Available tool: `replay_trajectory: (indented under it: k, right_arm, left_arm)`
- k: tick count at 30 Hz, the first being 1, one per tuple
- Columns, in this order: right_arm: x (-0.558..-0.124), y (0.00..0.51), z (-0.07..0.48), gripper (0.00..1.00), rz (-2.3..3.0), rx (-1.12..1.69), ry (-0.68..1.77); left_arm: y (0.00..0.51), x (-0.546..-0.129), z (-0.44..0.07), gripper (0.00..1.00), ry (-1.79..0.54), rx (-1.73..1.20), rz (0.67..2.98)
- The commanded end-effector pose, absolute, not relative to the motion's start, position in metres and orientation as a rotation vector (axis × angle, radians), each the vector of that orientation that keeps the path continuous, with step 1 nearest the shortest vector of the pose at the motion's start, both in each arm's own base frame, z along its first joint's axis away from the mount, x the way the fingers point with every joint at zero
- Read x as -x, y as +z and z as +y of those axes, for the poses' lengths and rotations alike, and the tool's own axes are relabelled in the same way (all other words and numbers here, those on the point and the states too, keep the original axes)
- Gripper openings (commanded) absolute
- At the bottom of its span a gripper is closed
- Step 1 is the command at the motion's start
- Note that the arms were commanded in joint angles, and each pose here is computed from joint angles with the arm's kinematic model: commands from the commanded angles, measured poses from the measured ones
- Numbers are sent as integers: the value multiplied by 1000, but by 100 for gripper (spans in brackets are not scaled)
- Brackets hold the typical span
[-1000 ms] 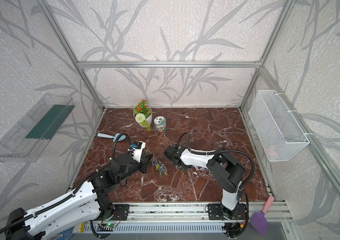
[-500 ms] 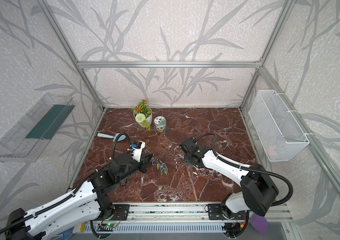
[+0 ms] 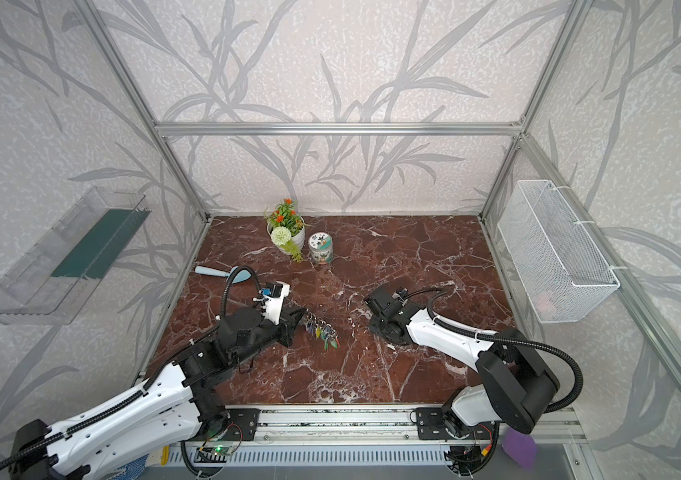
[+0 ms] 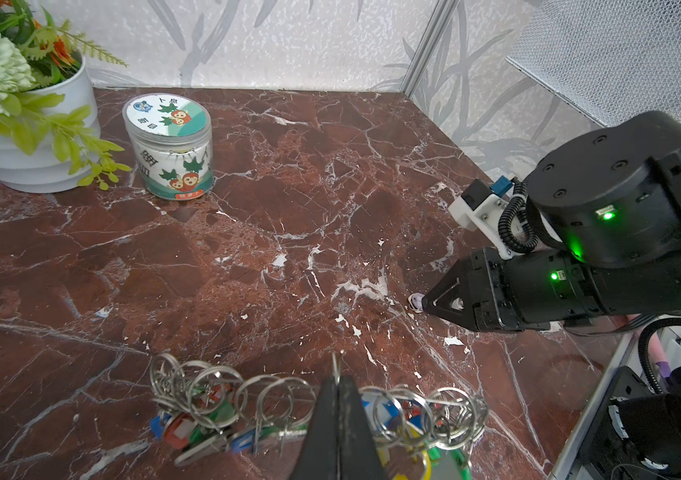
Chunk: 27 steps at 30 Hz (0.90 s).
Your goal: Put the keys on the keyring
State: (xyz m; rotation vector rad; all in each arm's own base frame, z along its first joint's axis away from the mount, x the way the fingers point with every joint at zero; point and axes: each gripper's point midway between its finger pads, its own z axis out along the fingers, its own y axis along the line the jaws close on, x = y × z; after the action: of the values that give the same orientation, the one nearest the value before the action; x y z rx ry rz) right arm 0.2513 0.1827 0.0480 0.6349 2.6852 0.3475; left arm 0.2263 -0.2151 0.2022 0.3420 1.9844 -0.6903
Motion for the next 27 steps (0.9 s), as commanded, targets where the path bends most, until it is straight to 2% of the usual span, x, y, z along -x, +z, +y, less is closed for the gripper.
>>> replay_trajectory:
  k: [1,12,20,27]
  right_arm:
    - [-259,47,181,28,2652,-697,340]
    - [-263,31,175,26,2660,-738,314]
    - [-268,25,171,21,2658,-738,293]
    - [-267,22,171,21,2671,-739,288]
  left_arm:
    - [236,-230,-218,0,-754,-303,1883]
    - [235,-230,-219,0,-752,-307,1883]
    - [234,-231,-219,0,-747,-307,1885]
    - [234,-231,-219,0,-746,-310,1886]
